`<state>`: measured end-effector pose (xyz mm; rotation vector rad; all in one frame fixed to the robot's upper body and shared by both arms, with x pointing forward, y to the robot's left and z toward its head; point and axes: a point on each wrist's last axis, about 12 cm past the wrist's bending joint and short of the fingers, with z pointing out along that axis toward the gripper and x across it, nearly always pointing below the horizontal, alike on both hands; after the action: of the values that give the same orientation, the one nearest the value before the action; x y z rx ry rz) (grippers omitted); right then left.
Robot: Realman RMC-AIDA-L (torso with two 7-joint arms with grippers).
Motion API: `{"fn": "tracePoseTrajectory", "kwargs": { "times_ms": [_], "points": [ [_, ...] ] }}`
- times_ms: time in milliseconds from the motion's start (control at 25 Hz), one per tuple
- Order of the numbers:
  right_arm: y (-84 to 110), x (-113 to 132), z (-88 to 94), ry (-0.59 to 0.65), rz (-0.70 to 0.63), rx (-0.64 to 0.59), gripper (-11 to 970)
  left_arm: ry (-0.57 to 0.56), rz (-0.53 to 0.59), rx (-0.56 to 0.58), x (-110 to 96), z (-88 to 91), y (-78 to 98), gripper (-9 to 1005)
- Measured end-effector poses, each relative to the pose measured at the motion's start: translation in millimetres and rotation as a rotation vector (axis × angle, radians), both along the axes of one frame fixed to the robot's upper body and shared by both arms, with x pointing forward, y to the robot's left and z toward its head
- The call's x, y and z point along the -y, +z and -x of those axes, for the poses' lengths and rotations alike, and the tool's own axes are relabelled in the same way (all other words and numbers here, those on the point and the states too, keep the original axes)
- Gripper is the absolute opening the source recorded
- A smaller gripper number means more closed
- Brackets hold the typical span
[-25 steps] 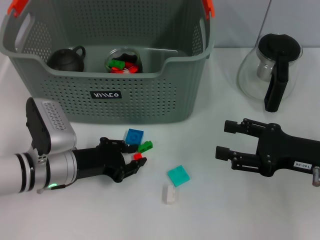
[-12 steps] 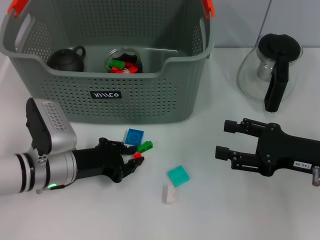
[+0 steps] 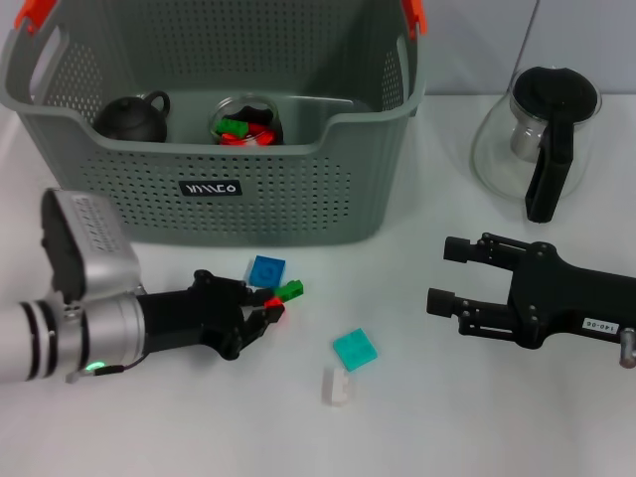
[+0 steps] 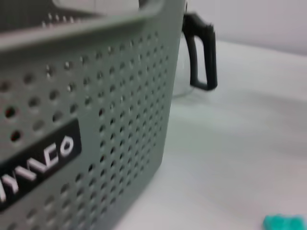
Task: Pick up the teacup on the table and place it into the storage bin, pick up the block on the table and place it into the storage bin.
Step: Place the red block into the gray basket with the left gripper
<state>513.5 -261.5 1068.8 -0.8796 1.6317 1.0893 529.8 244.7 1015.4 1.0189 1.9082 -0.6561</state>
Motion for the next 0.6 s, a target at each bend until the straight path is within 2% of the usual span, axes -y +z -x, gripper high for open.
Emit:
{"fn": "tracePoseTrajectory", "kwargs": {
  "times_ms": [200,280,400,520,600],
  "points": [
    [1.2,0.3,-0.6,0.002,-0.004,-0.001,821,-0.051,0.132,-0.017,-22.3,8.5,30.2,189],
    [1.5,0.0,-0.9,0.003,-0.005,-0.002,821,-0.113,0.253,-0.027,-39.2,17.8,53.8,195],
    [1.4,-0.3,-1.6,0.001,-0.003,-0.001,822,-0.146,0.396,0.008,-58.2,22.3,83.1,204],
    [1.8,-1.8,-2.7,0.002,-0.002,0.001,822,-0.090,0.561,0.041,-77.9,12.0,120.9,213],
    [2.1,-2.4,-3.3,0.004,-0.002,0.002,822,-0.039,0.611,0.034,-86.3,-2.8,144.0,219]
  ]
}}
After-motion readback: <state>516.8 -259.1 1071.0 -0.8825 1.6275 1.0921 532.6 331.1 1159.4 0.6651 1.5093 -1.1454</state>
